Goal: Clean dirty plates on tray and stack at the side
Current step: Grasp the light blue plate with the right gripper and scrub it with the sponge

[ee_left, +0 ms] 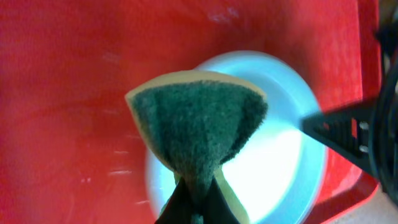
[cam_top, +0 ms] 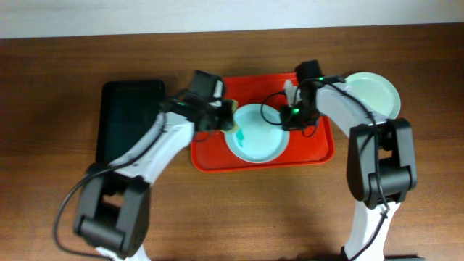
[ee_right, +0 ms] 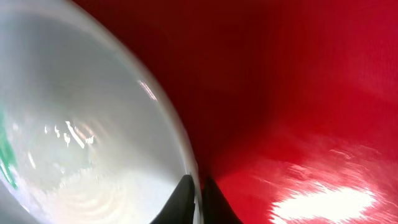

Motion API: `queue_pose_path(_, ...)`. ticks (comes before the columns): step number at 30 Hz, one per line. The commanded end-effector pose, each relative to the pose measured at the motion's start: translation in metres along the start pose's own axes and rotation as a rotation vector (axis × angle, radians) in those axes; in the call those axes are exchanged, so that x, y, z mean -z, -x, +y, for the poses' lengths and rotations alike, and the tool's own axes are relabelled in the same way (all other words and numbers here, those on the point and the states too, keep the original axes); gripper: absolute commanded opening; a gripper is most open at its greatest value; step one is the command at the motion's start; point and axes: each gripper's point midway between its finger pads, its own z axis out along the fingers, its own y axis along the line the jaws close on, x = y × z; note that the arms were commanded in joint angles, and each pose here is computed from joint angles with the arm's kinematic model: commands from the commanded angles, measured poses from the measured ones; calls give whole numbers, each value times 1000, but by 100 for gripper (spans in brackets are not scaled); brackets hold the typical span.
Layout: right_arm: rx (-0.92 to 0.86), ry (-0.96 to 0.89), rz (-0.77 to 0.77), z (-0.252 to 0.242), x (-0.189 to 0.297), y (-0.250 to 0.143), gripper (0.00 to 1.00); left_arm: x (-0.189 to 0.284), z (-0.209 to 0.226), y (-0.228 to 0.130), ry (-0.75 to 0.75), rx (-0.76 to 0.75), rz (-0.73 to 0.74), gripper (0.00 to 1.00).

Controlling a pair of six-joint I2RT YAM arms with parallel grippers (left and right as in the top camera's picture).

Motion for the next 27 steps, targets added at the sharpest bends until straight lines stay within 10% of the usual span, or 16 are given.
queue_pose_path(1, -87, 12, 18, 22, -18, -5, 4, -44, -11, -25, -8, 88, 66, 0)
queue_pose_path(7, -110, 18, 9, 37, -21, -4, 4, -71, 0, -31, 23, 114, 73, 0)
queue_pose_path(17, -109, 10, 8, 36, -22, -4, 4, -17, 116, -13, 617, 27, 3, 0)
queue_pose_path(27, -104, 15, -14, 37, -22, 2, 4, -32, 6, -38, 18, 87, 213, 0)
